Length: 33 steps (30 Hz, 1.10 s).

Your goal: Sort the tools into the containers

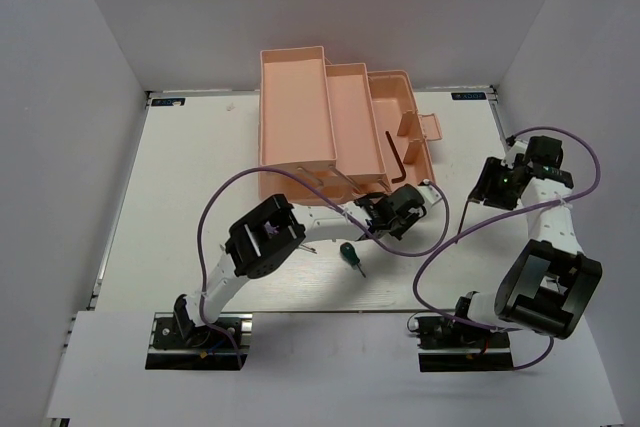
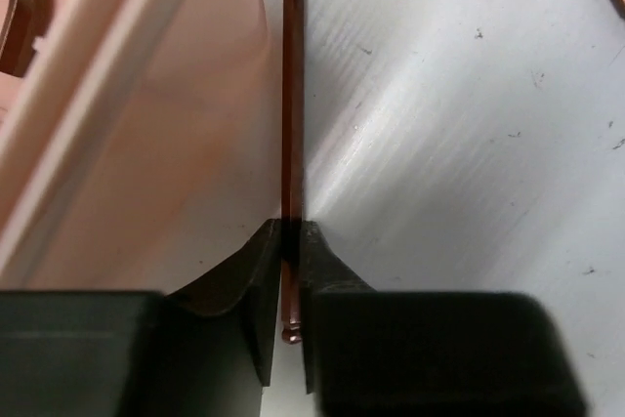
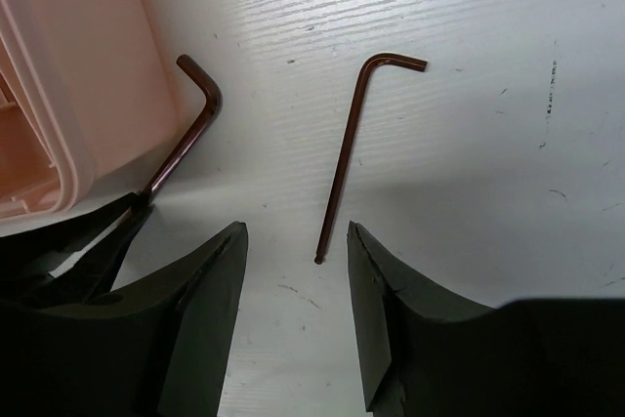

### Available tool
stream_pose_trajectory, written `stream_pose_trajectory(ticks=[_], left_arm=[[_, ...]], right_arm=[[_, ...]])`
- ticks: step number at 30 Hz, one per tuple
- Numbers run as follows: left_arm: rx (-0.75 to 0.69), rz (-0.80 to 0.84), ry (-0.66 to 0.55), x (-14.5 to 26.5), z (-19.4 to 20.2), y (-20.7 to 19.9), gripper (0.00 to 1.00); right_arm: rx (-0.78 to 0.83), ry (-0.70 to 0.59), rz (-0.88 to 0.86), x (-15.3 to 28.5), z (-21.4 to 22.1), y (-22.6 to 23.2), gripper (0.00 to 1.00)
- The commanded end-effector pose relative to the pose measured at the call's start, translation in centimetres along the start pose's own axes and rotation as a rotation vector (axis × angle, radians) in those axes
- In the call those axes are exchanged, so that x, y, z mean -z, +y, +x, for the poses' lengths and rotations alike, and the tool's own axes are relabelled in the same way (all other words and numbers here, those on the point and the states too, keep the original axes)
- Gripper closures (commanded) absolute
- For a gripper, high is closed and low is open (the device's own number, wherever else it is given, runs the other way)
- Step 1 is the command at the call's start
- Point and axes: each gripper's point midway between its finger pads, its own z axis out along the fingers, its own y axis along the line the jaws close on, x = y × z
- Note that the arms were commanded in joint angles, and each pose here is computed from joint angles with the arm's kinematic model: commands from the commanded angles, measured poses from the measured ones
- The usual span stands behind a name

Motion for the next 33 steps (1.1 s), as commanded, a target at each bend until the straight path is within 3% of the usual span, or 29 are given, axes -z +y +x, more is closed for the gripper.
stream_pose_trajectory(ticks=[1, 3, 8, 10, 14, 23, 33], left_arm=[[-0.003, -0.006, 0.068, 0.1, 2.3, -0.1, 0.79], [-0.01, 0.009, 0.075, 0.8, 2.7, -0.7, 0.85], [-0.031, 0.086, 0.112, 1.6, 3.7, -2.9, 0.89], [-0.038, 0.092, 0.115, 2.0, 3.6, -3.3, 1.0], [-0.018, 0.103, 0.065, 4.5, 2.1, -3.5, 1.0], [0.029, 0.178, -0.136, 10.7, -6.1, -3.4, 1.0], [0.032, 0.273, -0.225, 13.5, -9.4, -4.6, 1.0]], right_arm=[[0.001, -0.036, -0.016, 0.3, -0.4, 0.0, 0.48], [0.004, -0.014, -0.016, 0.0, 0.1, -0.2, 0.47], [0.013, 0.044, -0.031, -0.1, 1.5, -0.4, 0.38], [0.012, 0.059, -0.033, 0.0, 1.8, -0.5, 0.36], [0.02, 0.071, -0.032, 0.3, 2.2, -0.7, 0.36], [-0.001, 0.086, -0.036, 0.1, 3.0, -0.9, 0.36], [-0.003, 0.091, -0.04, -0.1, 3.3, -1.1, 0.36]])
